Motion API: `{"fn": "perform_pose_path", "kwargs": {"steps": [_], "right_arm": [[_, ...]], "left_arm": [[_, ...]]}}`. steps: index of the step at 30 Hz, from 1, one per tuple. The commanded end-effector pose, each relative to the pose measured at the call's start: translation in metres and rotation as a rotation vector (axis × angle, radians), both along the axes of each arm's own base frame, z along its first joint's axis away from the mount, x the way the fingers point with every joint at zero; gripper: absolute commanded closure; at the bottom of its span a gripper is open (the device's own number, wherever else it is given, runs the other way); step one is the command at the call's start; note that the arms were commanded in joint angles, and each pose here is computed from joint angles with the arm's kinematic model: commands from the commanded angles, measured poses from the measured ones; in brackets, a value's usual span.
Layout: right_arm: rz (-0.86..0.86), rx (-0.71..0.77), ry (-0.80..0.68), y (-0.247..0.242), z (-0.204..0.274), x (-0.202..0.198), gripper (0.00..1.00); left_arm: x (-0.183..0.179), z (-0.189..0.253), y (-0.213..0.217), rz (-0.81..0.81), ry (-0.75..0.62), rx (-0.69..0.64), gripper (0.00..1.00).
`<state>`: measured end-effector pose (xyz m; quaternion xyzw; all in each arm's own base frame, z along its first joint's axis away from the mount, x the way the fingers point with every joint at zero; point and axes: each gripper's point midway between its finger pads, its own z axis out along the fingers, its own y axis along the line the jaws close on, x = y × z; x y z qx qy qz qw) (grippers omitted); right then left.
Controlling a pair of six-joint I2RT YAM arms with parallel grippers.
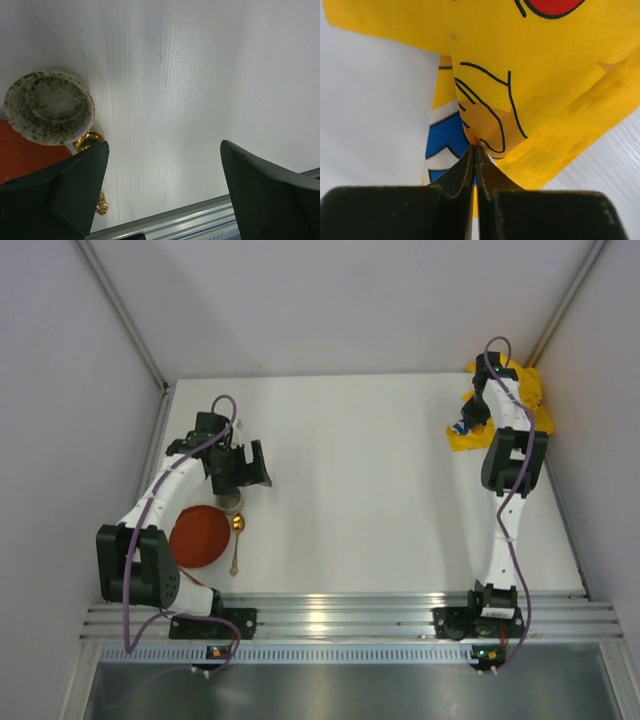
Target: Set the dinner table for one person
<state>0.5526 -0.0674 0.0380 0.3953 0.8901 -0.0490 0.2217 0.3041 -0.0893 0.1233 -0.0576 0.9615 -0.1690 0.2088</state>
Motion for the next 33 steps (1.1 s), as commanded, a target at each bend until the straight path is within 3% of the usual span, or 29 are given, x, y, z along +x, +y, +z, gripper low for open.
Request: {"fn": "perform_pose_path", "kwargs": {"steps": [1, 6, 8, 9, 11, 12, 13, 15, 17, 20, 21, 22, 23, 24, 33], "right_arm": [[0.12, -0.073, -0.045, 0.011, 0.057, -0.011, 1.0], [0.194, -0.013, -0.085, 0.042, 0.087, -0.039, 1.0], [0.233, 0.011, -0.027, 0.058, 0.072, -0.07, 1.0], [0.302, 0.021, -0.076, 0.09, 0.096, -0.082, 1.0], [0.347, 0.039, -0.024, 0.109, 0.077, -0.123, 1.0], [0.389, 0.055, -0.074, 0.128, 0.099, -0.14, 1.0], [0.403, 0.071, -0.016, 0.133, 0.081, -0.17, 1.0], [0.439, 0.084, -0.059, 0.142, 0.103, -0.204, 1.0], [0.42, 0.055, 0.04, 0.128, 0.093, -0.254, 1.0], [0.335, -0.089, 0.074, 0.08, 0.11, -0.307, 1.0], [0.294, -0.108, 0.044, 0.063, 0.12, -0.316, 0.88], [0.296, -0.119, 0.057, 0.056, 0.12, -0.323, 0.58], [0.271, -0.12, 0.059, 0.048, 0.124, -0.329, 0.09], [0.266, -0.122, 0.061, 0.045, 0.125, -0.331, 0.0], [0.236, -0.061, -0.021, 0.053, 0.155, -0.333, 0.0]], "left_arm": [[0.018, 0.014, -0.011, -0.014, -0.042, -0.037, 0.02], [0.027, 0.023, -0.022, -0.024, -0.065, -0.05, 0.02], [0.03, 0.025, -0.03, -0.035, -0.077, -0.058, 0.02], [0.031, 0.027, -0.034, -0.031, -0.081, -0.066, 0.02], [0.034, 0.03, -0.048, -0.053, -0.095, -0.07, 0.02], [0.036, 0.03, -0.053, -0.05, -0.096, -0.076, 0.02], [0.034, 0.028, -0.064, -0.075, -0.09, -0.076, 0.02], [0.039, 0.031, -0.078, -0.089, -0.103, -0.085, 0.02], [0.04, 0.029, -0.099, -0.13, -0.097, -0.093, 0.02], [0.045, 0.028, -0.129, -0.181, -0.095, -0.106, 0.02], [0.046, 0.028, -0.136, -0.194, -0.094, -0.109, 0.02], [0.049, 0.027, -0.151, -0.222, -0.096, -0.114, 0.02], [0.052, 0.026, -0.16, -0.234, -0.099, -0.12, 0.02], [0.053, 0.025, -0.168, -0.25, -0.097, -0.129, 0.02], [0.046, -0.004, -0.291, -0.492, -0.043, -0.127, 0.02]]}}
